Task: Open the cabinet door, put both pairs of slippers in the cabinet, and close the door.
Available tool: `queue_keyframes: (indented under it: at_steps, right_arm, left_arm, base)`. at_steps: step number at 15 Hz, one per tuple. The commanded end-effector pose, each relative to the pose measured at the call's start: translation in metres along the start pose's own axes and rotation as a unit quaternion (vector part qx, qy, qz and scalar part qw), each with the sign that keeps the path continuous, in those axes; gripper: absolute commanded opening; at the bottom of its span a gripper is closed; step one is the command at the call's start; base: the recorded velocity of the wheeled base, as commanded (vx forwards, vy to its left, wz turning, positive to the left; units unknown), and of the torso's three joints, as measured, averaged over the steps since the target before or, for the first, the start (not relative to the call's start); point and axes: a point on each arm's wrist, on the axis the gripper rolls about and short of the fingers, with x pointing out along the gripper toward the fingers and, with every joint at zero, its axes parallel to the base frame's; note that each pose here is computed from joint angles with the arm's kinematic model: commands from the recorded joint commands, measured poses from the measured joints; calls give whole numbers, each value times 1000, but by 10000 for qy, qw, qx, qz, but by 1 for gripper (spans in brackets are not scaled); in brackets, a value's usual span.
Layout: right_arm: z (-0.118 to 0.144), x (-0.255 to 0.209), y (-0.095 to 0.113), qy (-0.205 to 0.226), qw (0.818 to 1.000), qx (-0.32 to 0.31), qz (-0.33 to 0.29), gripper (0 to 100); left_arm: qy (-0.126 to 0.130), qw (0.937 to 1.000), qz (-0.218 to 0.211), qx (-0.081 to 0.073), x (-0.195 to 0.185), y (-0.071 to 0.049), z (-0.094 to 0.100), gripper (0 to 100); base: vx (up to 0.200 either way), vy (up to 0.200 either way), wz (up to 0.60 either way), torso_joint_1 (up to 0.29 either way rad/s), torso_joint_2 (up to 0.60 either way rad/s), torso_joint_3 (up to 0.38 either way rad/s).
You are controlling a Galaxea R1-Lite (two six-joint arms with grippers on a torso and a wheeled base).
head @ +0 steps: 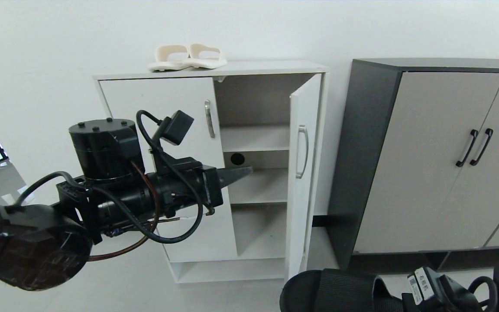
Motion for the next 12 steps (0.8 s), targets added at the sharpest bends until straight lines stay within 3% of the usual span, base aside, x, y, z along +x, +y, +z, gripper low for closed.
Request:
queue_keyframes:
  at_steps: [1, 3, 5, 7, 8, 9, 10, 11, 12]
  right_arm:
    - [3, 4, -4, -37, 10000, 26, -45, 0]
    - [18, 12, -9, -267, 9986, 391, -239, 0]
    - [36, 23, -10, -528, 9910, 1053, -631, 0]
    - [47, 35, -18, -528, 9825, 1234, -1287, 0]
    - [51, 47, -27, -438, 9710, 1296, -1962, 0]
    - [52, 52, -30, -422, 9663, 1320, -2167, 0]
    - [53, 62, -38, -441, 9554, 1327, -2600, 0]
    - [52, 66, -40, -420, 9497, 1330, -2803, 0]
    - [51, 67, -42, -399, 9471, 1325, -2895, 0]
  left_arm:
    - [-149, 9998, 69, 59, -11, -1, 7, 0]
    - [-387, 9989, 198, 162, -27, -2, 18, 0]
    - [-692, 9966, 347, 295, -55, -15, 28, 0]
    - [-1143, 9880, 927, 462, -84, -29, 31, 0]
    - [-1362, 9692, 1933, 683, -106, -37, 24, 0]
    - [-1400, 9570, 2413, 800, -115, -39, 20, 0]
    - [-1478, 9174, 3558, 999, -145, -48, 4, 0]
    - [-1598, 8995, 3932, 1042, -168, -56, -5, 0]
    - [-1621, 8856, 4231, 1025, -190, -61, -17, 0]
  base:
    - [0, 0, 0, 0, 0, 0]
    - [0, 0, 0, 0, 0, 0]
    - [0, 0, 0, 0, 0, 0]
    - [0, 0, 0, 0, 0, 0]
    - [0, 0, 0, 0, 0, 0]
    - [0, 0, 0, 0, 0, 0]
    - [0, 0, 0, 0, 0, 0]
    - [0, 0, 0, 0, 0, 0]
    - [0, 0, 0, 0, 0, 0]
